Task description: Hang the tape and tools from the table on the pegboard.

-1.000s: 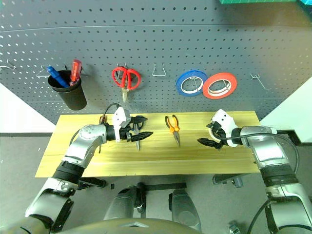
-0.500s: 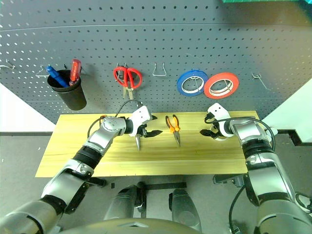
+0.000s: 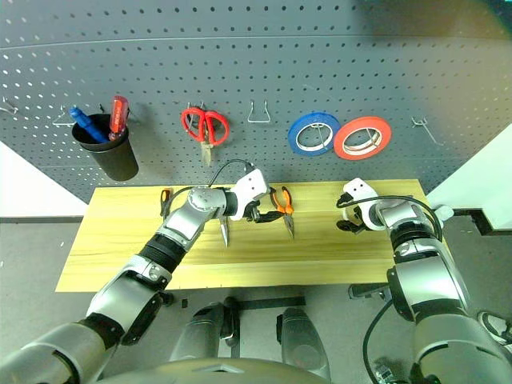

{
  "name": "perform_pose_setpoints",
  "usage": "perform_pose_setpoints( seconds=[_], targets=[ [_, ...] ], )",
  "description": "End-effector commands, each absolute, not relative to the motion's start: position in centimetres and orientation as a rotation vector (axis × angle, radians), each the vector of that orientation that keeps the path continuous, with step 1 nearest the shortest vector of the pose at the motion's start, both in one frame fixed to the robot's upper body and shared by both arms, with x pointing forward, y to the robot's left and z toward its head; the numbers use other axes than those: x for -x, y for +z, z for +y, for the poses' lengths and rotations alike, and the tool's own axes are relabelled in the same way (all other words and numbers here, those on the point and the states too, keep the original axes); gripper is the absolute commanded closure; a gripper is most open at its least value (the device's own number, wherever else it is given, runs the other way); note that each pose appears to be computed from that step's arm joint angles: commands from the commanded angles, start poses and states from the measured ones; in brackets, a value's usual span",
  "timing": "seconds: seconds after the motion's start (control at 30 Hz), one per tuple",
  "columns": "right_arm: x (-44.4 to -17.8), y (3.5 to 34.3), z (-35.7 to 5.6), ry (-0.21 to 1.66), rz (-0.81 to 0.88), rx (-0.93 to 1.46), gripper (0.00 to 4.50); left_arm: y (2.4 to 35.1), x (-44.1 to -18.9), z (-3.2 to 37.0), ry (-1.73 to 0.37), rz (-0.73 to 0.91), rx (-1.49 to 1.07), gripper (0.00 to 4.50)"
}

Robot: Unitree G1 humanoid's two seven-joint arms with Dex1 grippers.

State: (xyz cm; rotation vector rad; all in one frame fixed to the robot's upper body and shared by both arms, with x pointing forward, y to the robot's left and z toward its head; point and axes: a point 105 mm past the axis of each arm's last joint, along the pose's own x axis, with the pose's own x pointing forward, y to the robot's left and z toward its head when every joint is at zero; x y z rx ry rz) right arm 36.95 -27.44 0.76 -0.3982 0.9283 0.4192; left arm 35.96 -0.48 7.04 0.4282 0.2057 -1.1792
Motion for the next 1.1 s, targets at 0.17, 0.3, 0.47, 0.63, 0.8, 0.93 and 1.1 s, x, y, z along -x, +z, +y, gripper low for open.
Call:
perform_pose_setpoints(
  seconds=[0.17,0.3,0.47,0.63,0.8,0.93,1.1],
  targets=[
    [-37.5,0.1,-26.1,0.398,0.934,0.385,0.0,6.8,-35.9,-1.2,-1.181,0.231,-0.45,0.92],
    [-37.5,-0.4,-26.0,0.368,0.949,0.393,0.0,6.9,-35.3,-1.5,-1.203,0.218,-0.459,0.92],
    [-37.2,-0.6,-26.3,0.355,0.981,0.391,1.26,7.0,-34.8,-1.1,-1.21,0.214,-0.458,0.88],
    [-36.8,-0.7,-26.7,0.358,1.006,0.398,2.96,7.1,-34.3,-0.9,-1.219,0.212,-0.454,0.88],
    [-36.7,-0.2,-27.4,0.351,1.01,0.392,4.49,7.4,-33.7,-0.7,-1.236,0.213,-0.448,0.88],
    [-36.9,0.9,-27.9,0.368,0.979,0.363,4.49,7.6,-33.4,-0.3,-1.239,0.209,-0.441,0.88],
    [-36.8,3.7,-28.5,0.468,0.878,0.306,4.49,8.3,-32.5,0.6,-1.263,0.187,-0.429,0.88]
  ],
)
